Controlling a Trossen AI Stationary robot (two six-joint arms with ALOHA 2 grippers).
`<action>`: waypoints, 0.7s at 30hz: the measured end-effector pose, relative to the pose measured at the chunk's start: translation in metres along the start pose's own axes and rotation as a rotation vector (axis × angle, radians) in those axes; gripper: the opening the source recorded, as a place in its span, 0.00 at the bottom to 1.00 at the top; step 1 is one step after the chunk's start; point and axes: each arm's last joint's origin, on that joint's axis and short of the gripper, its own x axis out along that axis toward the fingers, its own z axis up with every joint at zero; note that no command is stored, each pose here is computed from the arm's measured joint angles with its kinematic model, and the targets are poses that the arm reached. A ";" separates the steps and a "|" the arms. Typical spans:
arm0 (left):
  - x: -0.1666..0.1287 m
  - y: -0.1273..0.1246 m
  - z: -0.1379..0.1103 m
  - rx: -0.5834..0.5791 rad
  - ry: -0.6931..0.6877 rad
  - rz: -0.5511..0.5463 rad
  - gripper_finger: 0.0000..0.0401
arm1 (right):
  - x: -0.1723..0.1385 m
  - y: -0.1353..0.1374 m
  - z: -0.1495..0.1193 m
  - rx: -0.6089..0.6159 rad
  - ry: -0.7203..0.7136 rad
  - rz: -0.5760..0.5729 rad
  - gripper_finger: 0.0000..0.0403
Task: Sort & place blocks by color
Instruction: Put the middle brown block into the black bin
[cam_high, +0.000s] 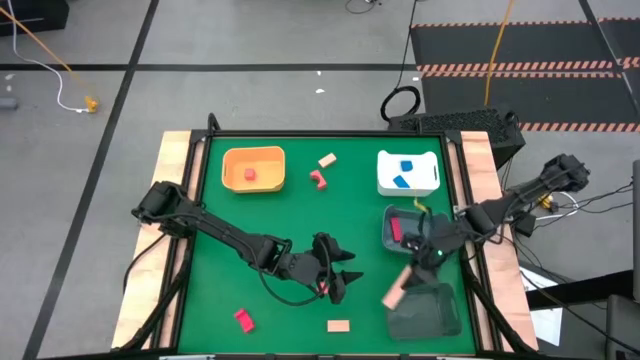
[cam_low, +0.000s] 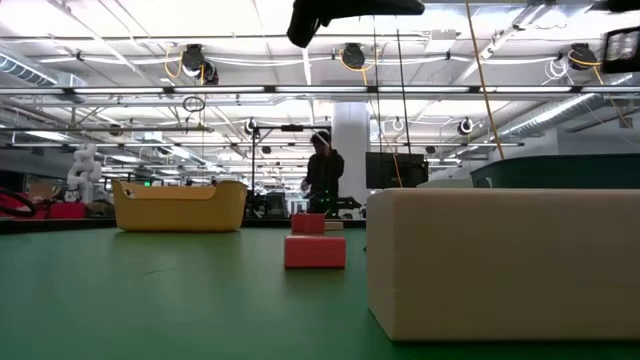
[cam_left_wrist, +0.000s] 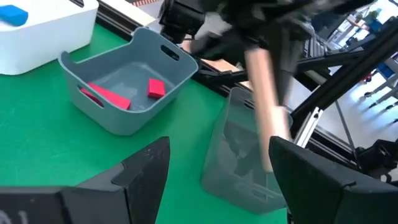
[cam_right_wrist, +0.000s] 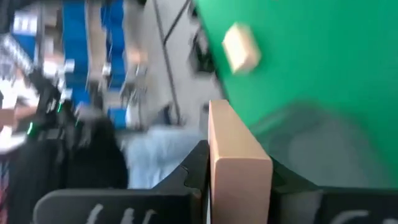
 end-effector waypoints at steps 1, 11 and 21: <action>0.000 0.000 0.000 0.001 -0.001 0.000 0.68 | 0.001 0.001 -0.005 0.002 0.039 0.009 0.10; 0.004 0.008 0.006 -0.024 -0.014 0.021 0.68 | 0.006 -0.007 -0.040 0.093 0.178 -0.162 0.12; 0.008 0.016 0.012 -0.033 -0.020 0.046 0.68 | 0.006 -0.009 -0.047 0.064 0.175 -0.205 0.26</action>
